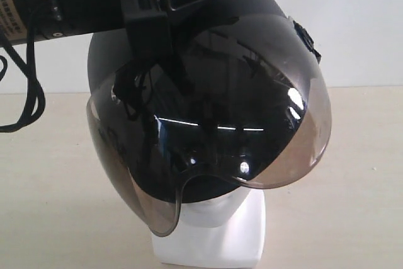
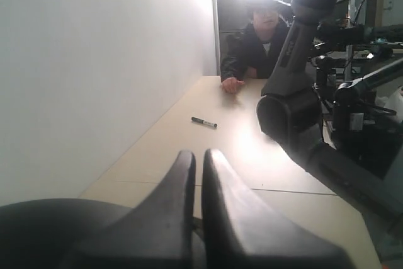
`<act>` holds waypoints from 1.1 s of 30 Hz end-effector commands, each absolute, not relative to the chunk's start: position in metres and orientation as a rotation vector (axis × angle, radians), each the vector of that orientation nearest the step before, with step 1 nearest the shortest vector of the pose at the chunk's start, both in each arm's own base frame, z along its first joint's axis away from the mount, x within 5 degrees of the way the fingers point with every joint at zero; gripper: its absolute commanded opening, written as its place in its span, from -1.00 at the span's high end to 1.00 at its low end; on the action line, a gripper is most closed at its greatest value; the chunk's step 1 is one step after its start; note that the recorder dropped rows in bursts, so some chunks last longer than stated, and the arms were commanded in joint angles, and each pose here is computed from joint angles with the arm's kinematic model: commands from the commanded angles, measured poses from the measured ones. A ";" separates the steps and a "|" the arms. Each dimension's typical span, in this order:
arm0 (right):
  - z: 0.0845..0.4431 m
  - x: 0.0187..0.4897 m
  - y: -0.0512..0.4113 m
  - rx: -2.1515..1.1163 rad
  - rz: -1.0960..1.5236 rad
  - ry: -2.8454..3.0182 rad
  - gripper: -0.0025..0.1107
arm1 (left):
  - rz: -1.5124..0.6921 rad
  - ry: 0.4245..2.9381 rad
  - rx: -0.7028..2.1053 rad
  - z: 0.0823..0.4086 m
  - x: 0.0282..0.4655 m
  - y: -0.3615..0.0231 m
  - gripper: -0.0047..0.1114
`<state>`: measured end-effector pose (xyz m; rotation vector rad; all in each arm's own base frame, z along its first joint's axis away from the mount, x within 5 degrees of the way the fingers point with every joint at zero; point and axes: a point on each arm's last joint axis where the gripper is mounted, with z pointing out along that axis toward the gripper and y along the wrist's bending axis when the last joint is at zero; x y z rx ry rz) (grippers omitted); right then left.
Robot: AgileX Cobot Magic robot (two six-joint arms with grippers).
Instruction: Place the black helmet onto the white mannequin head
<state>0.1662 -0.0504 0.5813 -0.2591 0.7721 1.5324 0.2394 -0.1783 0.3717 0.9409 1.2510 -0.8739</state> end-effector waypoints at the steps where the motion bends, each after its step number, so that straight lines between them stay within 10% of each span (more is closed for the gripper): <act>1: 0.581 0.165 -0.081 -0.140 1.295 0.773 0.96 | -0.867 1.264 0.936 0.371 0.241 -0.179 0.84; 9: 0.583 0.051 -0.162 0.060 0.715 0.710 0.96 | -0.878 1.277 0.941 0.370 0.241 -0.179 0.84; 17: 0.595 -0.046 -0.102 -0.006 0.390 0.609 0.96 | -0.882 1.274 0.943 0.371 0.240 -0.179 0.84; 33: 0.555 0.059 0.075 -0.802 0.386 0.848 0.96 | -0.911 1.313 0.958 0.368 0.239 -0.180 0.84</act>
